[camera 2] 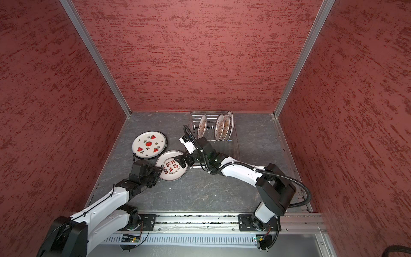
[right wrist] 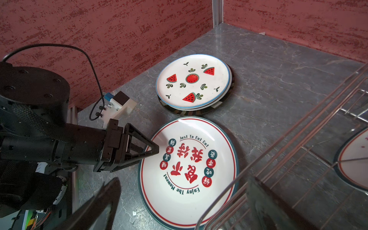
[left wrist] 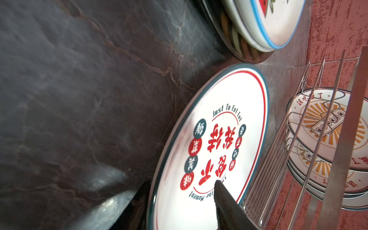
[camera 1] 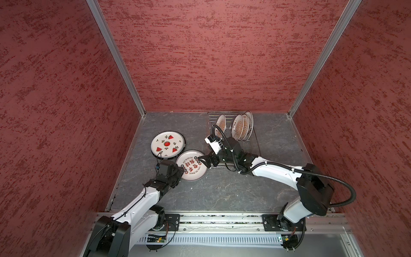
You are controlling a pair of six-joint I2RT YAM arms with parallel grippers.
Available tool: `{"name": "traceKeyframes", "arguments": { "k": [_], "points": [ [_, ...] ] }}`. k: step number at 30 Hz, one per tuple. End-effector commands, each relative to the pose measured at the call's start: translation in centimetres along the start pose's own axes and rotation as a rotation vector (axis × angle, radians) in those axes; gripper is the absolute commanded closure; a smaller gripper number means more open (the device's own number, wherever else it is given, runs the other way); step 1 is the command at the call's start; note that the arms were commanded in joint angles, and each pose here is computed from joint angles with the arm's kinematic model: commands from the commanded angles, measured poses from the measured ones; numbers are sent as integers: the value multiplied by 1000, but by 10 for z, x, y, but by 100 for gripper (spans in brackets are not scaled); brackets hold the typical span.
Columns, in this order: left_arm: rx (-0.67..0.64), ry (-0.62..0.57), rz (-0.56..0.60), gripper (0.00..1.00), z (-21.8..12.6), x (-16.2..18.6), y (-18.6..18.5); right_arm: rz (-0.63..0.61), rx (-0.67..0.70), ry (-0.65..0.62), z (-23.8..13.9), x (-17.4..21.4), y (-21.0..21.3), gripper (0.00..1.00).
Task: Unload the plates from the dish rack
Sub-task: 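Lower the red-lettered plate flat onto the table with the left gripper, then open the left gripper and raise it while right reaches back to the rack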
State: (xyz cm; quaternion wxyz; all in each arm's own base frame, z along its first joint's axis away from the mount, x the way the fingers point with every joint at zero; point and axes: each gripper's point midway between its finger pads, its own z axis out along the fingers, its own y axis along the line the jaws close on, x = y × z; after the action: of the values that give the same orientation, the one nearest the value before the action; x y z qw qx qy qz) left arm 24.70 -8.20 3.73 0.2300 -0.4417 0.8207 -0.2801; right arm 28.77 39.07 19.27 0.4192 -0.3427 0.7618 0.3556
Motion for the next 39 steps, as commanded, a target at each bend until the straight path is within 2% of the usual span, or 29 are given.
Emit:
{"name": "traceKeyframes", "arguments": {
  "k": [1, 5, 7, 9, 10, 12, 15, 23, 28, 35, 39],
  "points": [
    [15, -16, 0, 47, 1, -2, -2, -41, 2, -26, 2, -15, 6, 1],
    [17, -23, -1, 46, 0, -3, -3, -49, -4, -22, 2, -14, 8, 1],
    [17, -32, 0, 41, -1, -5, -3, -51, -7, -20, 2, -13, 9, 1],
    [15, -51, 3, 31, -3, -8, -2, -55, -13, -19, 2, -13, 11, 1],
    [15, -63, 7, 21, -4, -10, -2, -58, -19, -18, 2, -13, 12, 1],
    [20, -86, 12, 12, -7, -14, -3, -63, -29, -18, 0, -13, 14, 1],
    [24, -119, 20, 3, -15, -19, -5, -65, -33, -19, -1, -14, 16, 1],
    [86, -212, 109, 1, -47, -36, -30, -12, 142, -154, -27, -40, -9, 1],
    [259, -231, 205, 0, -69, -36, -71, -15, 192, -219, -51, -50, -12, 1],
    [493, -233, 339, 1, -98, -21, -132, 99, 452, -333, -91, -61, -55, 1],
    [584, -210, 395, 1, -109, -8, -164, 119, 493, -320, -102, -62, -68, 1]
  ]
}}
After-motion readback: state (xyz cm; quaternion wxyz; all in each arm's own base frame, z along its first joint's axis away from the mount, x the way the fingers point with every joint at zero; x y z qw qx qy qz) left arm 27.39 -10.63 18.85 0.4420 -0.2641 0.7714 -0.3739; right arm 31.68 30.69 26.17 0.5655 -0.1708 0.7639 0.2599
